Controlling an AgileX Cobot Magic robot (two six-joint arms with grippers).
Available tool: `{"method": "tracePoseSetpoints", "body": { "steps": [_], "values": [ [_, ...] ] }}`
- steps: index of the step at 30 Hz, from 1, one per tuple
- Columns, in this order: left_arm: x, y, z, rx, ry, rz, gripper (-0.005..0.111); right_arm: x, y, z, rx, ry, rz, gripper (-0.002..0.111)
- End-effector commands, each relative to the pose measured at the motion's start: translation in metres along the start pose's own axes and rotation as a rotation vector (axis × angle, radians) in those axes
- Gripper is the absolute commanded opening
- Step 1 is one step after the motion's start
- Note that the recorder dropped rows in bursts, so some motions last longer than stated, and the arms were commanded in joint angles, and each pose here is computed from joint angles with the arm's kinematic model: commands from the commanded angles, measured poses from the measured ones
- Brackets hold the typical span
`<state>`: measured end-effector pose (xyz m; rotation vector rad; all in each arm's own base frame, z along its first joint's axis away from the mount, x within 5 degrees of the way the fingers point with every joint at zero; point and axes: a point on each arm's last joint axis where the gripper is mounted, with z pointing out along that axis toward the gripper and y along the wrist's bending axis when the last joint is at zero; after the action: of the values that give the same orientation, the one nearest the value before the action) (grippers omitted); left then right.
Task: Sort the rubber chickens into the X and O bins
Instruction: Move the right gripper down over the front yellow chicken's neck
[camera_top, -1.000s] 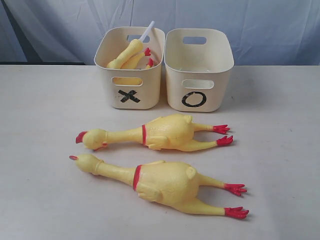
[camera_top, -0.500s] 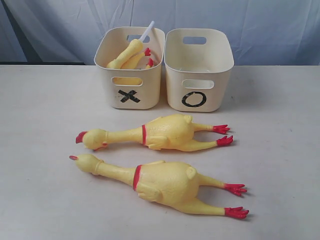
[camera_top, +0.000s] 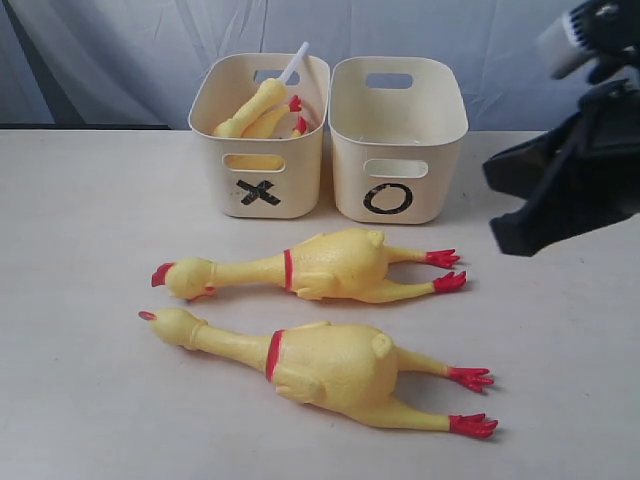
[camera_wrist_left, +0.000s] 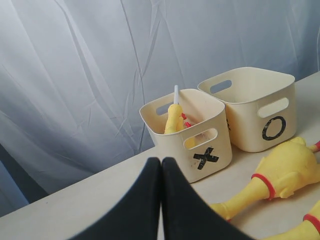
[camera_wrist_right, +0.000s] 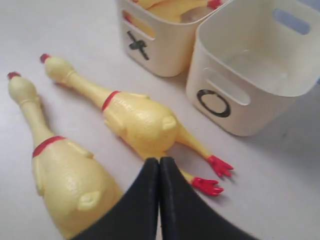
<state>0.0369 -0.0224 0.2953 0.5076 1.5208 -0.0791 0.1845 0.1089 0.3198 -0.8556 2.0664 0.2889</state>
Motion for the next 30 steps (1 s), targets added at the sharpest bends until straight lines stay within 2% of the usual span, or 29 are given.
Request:
{"method": "tracePoseSetpoints", "body": {
  "steps": [1, 5, 11, 25, 27, 30],
  "values": [
    [0.001, -0.001, -0.001, 0.002, 0.000, -0.013, 0.000, -0.004, 0.016, 0.028, -0.102, 0.106, -0.074, 0.000],
    [0.001, -0.001, -0.001, 0.002, 0.000, -0.013, 0.000, -0.004, 0.035, 0.051, -0.203, 0.186, -0.212, 0.000],
    [0.001, -0.001, -0.001, 0.003, 0.002, -0.013, 0.000, -0.013, 0.062, 0.083, -0.314, 0.237, -0.245, 0.000],
    [0.001, -0.001, -0.001, 0.003, 0.002, -0.013, 0.000, -0.032, 0.111, 0.150, -0.412, 0.275, -0.361, 0.000],
    [0.001, -0.001, -0.001, 0.003, 0.002, -0.013, 0.000, -0.033, 0.119, 0.161, -0.419, 0.273, -0.370, 0.002],
    [0.001, -0.001, -0.001, 0.003, 0.002, -0.013, 0.000, -0.031, 0.126, 0.175, -0.421, 0.276, -0.376, 0.015]
  ]
}}
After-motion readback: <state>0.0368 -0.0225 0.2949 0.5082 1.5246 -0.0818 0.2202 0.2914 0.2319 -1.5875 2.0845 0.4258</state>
